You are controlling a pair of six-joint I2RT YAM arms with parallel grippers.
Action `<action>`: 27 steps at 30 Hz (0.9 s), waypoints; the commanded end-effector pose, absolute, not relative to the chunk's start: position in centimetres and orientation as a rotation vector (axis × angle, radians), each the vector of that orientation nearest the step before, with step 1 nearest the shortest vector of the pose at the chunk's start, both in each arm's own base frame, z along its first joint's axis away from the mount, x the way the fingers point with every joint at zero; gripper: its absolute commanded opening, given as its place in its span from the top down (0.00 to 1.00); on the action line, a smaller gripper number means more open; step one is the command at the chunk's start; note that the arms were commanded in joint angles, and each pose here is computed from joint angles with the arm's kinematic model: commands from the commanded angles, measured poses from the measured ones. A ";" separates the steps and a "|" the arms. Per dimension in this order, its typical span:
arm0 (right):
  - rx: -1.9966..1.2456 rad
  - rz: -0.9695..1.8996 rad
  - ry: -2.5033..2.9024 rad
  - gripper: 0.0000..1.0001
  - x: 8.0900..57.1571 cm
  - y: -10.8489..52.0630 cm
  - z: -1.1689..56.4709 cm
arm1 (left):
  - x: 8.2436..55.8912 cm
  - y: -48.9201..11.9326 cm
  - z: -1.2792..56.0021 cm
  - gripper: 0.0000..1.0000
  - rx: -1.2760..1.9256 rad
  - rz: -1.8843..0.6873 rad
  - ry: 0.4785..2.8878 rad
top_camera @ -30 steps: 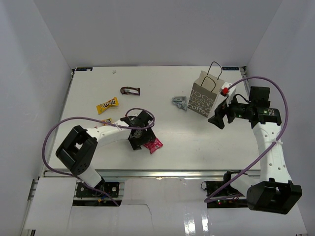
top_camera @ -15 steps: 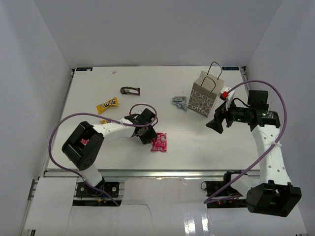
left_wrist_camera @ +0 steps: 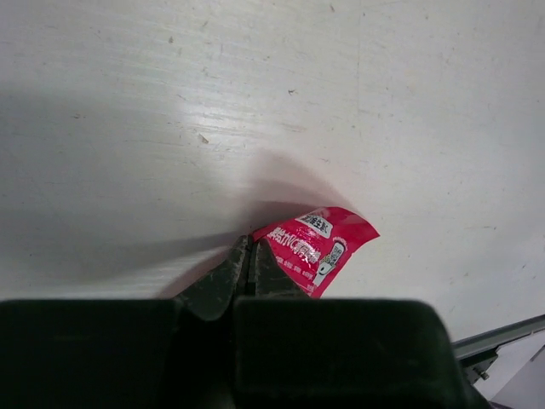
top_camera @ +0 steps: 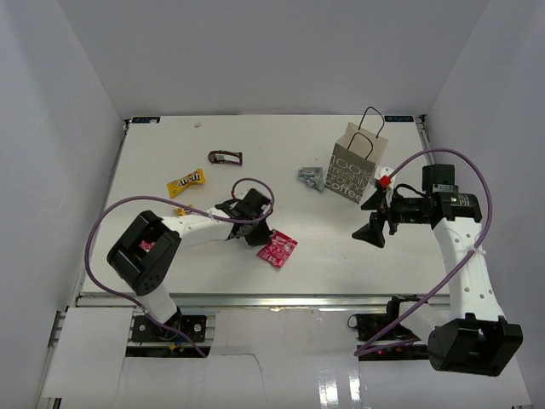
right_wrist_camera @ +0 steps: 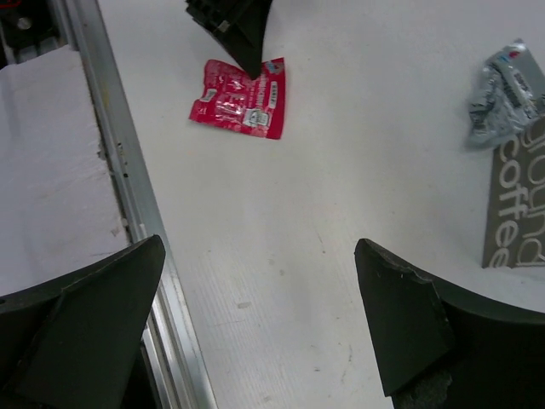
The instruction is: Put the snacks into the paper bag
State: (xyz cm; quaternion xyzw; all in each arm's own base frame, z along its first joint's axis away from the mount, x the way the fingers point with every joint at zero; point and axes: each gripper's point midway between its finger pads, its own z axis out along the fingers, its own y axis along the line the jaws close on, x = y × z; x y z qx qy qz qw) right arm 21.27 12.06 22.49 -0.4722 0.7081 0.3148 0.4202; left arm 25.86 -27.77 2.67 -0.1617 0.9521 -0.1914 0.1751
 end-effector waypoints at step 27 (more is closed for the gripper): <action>-0.930 1.105 2.028 0.04 22.8 23.9 18.2 | 24.5 -31.9 13.0 1.00 0.026 -1.099 2.332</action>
